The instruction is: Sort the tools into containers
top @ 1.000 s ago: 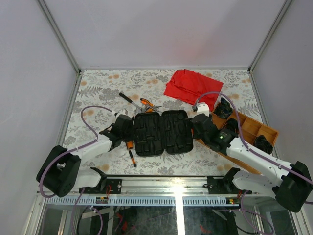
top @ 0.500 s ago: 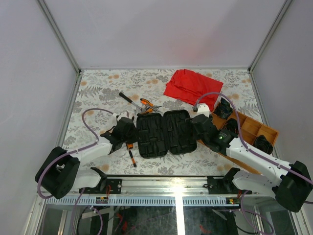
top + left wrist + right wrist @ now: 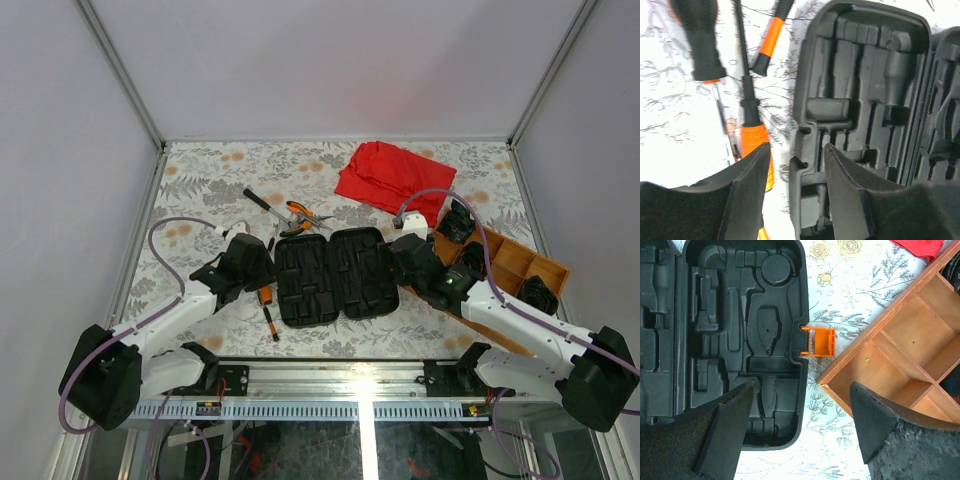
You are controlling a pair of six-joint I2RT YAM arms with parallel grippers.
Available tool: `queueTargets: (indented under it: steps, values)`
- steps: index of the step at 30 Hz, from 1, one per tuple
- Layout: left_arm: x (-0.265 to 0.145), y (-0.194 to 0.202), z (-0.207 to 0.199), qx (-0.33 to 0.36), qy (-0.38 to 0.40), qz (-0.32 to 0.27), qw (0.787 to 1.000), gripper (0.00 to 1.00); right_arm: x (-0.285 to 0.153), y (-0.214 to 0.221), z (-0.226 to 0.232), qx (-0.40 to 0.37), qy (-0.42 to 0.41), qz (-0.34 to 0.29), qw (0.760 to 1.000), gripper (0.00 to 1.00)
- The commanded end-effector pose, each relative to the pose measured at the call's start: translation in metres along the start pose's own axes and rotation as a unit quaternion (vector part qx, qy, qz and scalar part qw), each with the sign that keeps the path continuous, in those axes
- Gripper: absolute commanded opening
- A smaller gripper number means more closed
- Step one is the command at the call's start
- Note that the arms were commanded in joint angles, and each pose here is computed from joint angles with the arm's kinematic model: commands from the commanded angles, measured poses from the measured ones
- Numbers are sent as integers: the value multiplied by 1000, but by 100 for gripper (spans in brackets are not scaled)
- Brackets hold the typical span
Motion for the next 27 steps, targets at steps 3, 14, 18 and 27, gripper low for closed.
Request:
queueTargets:
  steps: [3, 14, 18, 27]
  values:
    - [-15, -9, 21, -9, -98, -29, 995, 49, 3, -5, 5, 17, -11, -18, 1000, 84]
    - [-4, -4, 14, -7, -51, -14, 999, 47, 7, -3, 8, 15, -20, -7, 1000, 81]
    - [0, -6, 13, -1, -60, -11, 998, 45, 6, -1, 7, 13, -19, -3, 1000, 80]
    - [8, -1, 17, 3, -72, 3, 997, 42, 4, 1, 5, 13, -19, -3, 1000, 77]
Point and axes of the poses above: each gripper's point midway between its finger pads, its own x axis out along the fingers, its own z axis along the line the jaws close on, y = z × x, the point moved 9 cm from there along -x, back along the fingers, and after that the axes turned 6 degrees about x, right-handed, at the moved point
